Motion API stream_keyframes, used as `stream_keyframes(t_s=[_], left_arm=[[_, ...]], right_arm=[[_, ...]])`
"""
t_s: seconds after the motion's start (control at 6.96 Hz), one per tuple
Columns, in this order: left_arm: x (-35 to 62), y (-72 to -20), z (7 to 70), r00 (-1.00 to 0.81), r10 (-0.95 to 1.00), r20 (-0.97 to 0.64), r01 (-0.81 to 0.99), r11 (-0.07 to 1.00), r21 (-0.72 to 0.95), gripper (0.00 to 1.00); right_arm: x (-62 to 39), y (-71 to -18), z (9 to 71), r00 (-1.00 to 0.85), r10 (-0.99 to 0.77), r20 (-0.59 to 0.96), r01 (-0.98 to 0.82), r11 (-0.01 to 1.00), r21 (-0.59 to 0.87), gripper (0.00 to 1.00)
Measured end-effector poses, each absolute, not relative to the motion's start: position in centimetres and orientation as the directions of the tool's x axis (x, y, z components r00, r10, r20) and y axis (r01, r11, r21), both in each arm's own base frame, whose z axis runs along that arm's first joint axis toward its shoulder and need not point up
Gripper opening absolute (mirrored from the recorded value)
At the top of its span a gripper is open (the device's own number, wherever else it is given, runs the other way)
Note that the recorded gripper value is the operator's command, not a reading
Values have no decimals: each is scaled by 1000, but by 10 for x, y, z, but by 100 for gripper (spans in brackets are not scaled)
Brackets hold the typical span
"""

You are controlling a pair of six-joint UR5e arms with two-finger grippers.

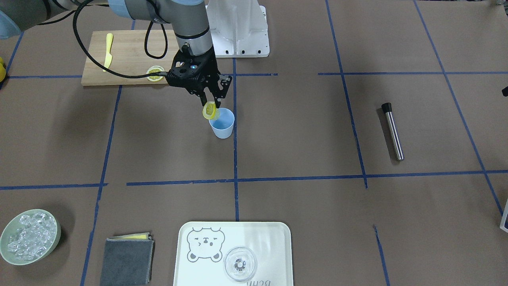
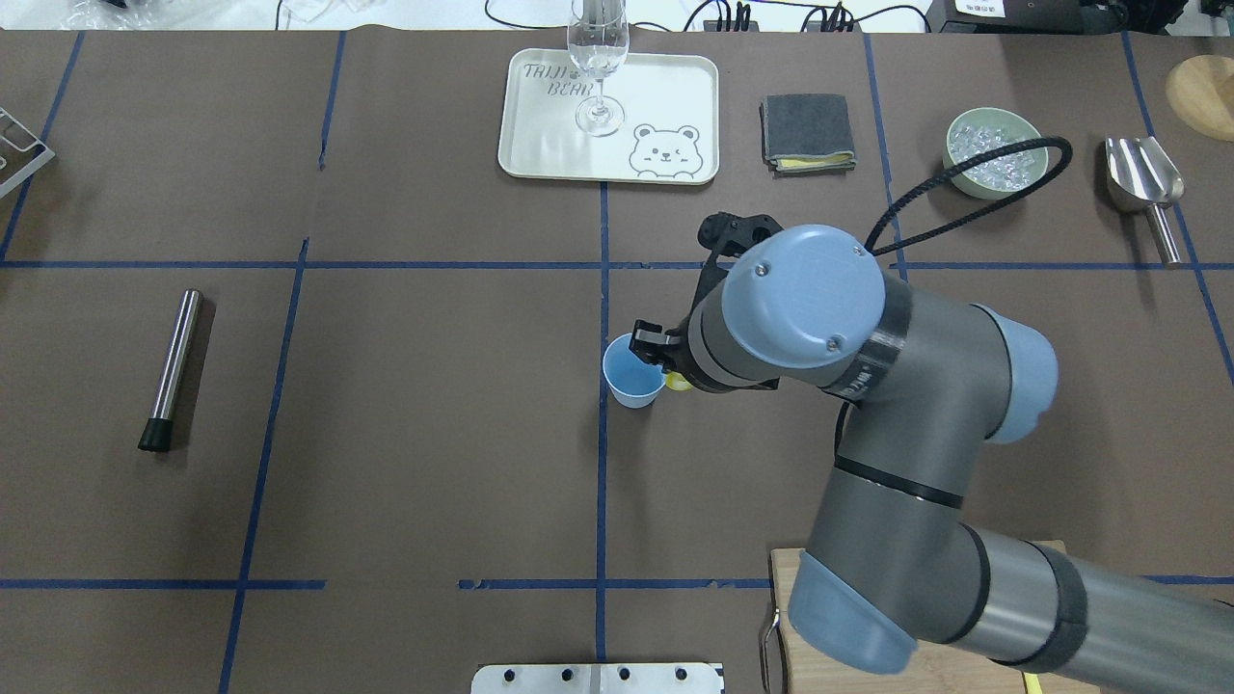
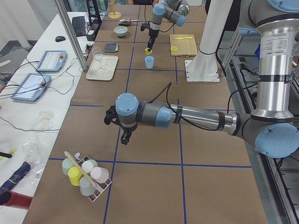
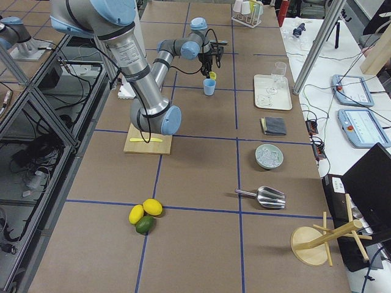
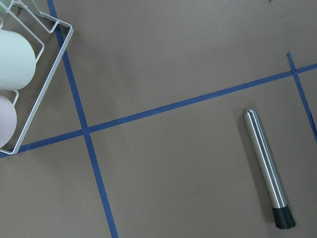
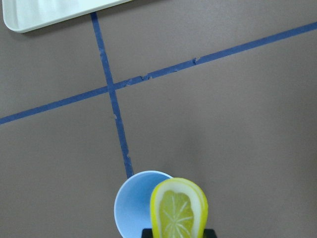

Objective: Squeeze lemon into cup

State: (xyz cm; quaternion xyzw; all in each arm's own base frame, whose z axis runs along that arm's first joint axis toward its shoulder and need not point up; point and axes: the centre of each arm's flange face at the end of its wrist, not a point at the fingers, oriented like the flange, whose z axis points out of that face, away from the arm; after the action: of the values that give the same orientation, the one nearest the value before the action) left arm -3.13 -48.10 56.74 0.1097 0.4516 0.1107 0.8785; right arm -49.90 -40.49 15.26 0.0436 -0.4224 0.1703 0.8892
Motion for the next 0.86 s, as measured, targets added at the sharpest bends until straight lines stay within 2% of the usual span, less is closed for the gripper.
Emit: stream_keyframes(t_s=[0.29,0.57,0.86], left_arm=[[-31,-481,566,559,295,-775,-94,951,294,100],[-30,-480,564,549,296,-782,-93,951,295,100],[-30,-480,564,548,297,-782,-93,951,296,100]], right_arm=[[-509,-409,154,596,270,756,-338,939,-69,60],[-519,-405,160,610,268,745,-326,943,-71,66],[-529,-400,165,624,263,736,-314,947,-72,83]])
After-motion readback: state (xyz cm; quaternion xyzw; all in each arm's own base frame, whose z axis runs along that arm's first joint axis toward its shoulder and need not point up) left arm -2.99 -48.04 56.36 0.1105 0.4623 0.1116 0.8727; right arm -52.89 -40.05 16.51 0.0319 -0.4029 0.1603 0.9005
